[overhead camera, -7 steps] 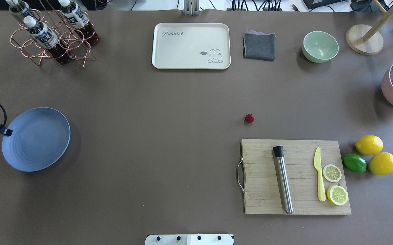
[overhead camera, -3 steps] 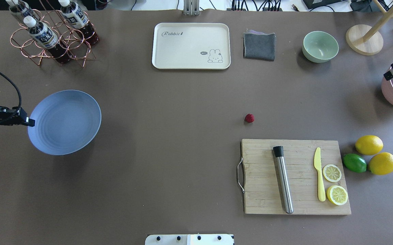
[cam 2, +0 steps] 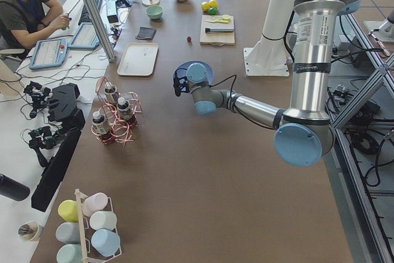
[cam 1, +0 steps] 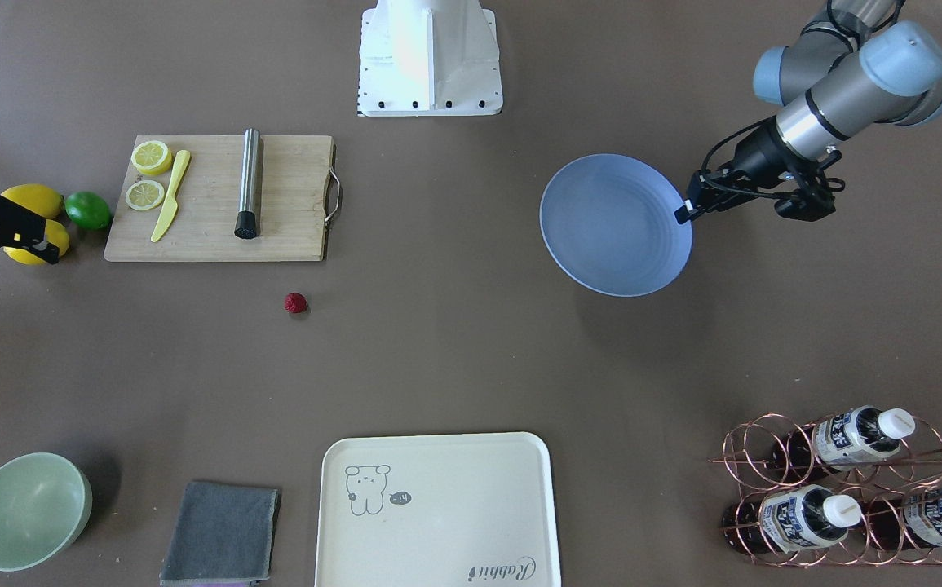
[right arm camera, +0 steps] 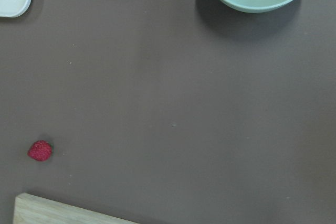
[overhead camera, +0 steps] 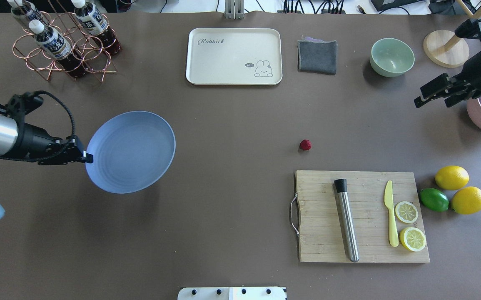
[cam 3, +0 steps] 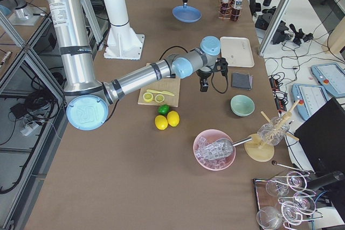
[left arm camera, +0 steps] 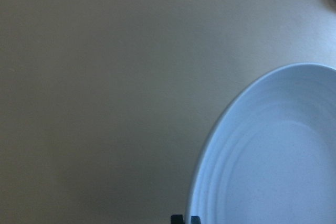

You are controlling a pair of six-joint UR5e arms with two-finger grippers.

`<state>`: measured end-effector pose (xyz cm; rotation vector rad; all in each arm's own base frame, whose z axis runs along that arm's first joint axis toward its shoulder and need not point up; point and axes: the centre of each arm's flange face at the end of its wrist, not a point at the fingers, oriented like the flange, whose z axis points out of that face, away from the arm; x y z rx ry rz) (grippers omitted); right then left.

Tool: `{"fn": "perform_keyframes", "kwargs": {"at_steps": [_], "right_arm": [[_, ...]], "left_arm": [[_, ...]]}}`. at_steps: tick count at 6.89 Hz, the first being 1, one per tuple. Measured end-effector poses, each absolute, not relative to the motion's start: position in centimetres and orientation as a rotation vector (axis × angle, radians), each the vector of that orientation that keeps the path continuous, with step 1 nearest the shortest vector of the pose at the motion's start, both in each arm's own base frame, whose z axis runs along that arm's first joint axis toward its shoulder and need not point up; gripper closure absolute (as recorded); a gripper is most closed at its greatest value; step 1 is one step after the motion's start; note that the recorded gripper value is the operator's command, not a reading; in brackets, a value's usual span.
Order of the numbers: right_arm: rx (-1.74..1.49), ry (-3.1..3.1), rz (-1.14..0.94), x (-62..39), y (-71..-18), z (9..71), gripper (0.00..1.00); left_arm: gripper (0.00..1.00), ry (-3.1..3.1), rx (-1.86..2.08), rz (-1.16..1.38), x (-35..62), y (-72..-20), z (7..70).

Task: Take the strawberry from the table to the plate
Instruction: 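Move the left gripper toward the blue plate while the right reaches for the strawberry, then lower the right gripper onto the red strawberry and close it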

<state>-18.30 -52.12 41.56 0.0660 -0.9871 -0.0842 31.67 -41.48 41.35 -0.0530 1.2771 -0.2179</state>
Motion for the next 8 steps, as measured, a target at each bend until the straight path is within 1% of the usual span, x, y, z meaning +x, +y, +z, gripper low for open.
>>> {"fn": "perform_keyframes", "kwargs": {"at_steps": [3, 4, 6, 8], "right_arm": [[0.057, -0.966, -0.018, -27.8, -50.6, 37.2, 0.01], [0.058, -0.959, -0.019, -30.3, -50.0, 36.2, 0.02], [0.066, -0.943, -0.048, -35.0, -48.4, 34.7, 0.02], [0.062, -0.938, -0.051, -38.1, -47.1, 33.7, 0.02]], "left_arm": [[1.0, 1.229, -0.068, -0.297, 43.3, -38.6, 30.6], [1.0, 1.212, -0.061, -0.308, 46.8, -36.6, 28.4], [1.0, 1.186, -0.043, -0.317, 51.9, -33.6, 27.4], [1.0, 1.166, -0.04, -0.32, 54.0, -33.1, 27.8]]}}
